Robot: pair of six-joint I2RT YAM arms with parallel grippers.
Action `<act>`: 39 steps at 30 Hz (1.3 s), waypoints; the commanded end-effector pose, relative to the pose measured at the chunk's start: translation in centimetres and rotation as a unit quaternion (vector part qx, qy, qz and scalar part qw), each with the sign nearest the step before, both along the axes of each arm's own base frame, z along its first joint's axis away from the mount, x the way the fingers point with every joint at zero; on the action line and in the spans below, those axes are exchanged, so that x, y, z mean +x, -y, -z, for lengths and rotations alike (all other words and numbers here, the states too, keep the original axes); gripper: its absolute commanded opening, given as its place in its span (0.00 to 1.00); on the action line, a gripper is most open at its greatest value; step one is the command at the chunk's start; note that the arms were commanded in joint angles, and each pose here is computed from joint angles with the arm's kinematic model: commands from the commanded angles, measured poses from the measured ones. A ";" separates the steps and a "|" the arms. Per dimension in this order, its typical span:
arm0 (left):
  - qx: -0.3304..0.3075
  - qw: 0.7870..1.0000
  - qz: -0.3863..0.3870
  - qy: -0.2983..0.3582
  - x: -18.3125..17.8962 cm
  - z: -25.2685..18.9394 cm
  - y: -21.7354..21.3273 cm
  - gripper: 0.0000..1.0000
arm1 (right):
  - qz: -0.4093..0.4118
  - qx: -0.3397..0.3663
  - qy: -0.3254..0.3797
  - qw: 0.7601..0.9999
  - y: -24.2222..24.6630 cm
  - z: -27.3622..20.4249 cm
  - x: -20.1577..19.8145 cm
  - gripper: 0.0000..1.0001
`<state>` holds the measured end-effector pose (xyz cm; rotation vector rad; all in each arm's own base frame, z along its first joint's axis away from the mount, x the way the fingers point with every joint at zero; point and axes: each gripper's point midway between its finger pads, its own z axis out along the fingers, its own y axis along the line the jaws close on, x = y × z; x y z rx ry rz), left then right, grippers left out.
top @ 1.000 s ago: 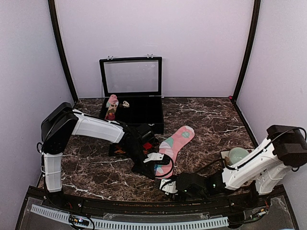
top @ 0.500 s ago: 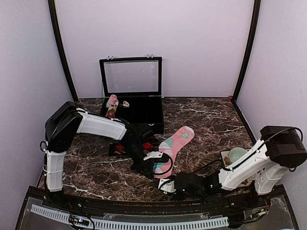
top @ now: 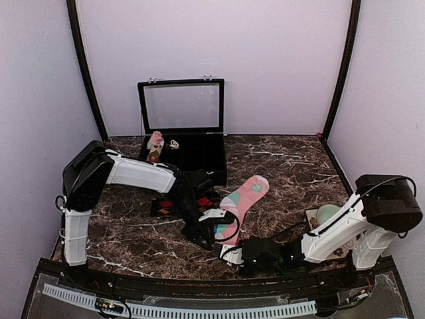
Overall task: Roll the socks
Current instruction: Roll the sock at the center of the board.
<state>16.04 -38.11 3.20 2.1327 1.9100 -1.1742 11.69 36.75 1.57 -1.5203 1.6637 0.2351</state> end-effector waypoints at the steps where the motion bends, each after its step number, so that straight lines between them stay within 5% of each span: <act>1: -0.037 0.999 -0.017 0.016 1.4 -3.1 0.2 0.49 | 0.019 -0.048 -0.060 0.997 2.5 4.1 -0.8 0.00; 4: -0.054 0.998 -0.030 0.024 2.1 -4.3 -0.7 0.65 | 0.036 -0.035 -0.096 0.994 2.6 4.1 -0.7 0.00; 6: -0.058 0.997 -0.025 0.033 1.9 -4.7 -1.3 0.67 | 0.048 -0.015 -0.118 0.992 2.4 3.4 -0.5 0.00; 15: -0.088 0.991 -0.005 0.100 0.7 -4.9 -2.8 0.67 | 0.064 0.070 -0.243 0.965 1.6 0.2 -0.5 0.00; 25: -0.097 0.975 0.039 0.196 -1.0 -2.7 -0.8 0.65 | 0.102 0.133 -0.409 0.897 0.8 -1.4 0.6 0.00; 39: -0.080 0.955 0.086 0.273 -1.0 -0.4 -0.3 0.59 | 0.150 0.170 -0.498 0.837 0.9 -1.8 2.8 0.00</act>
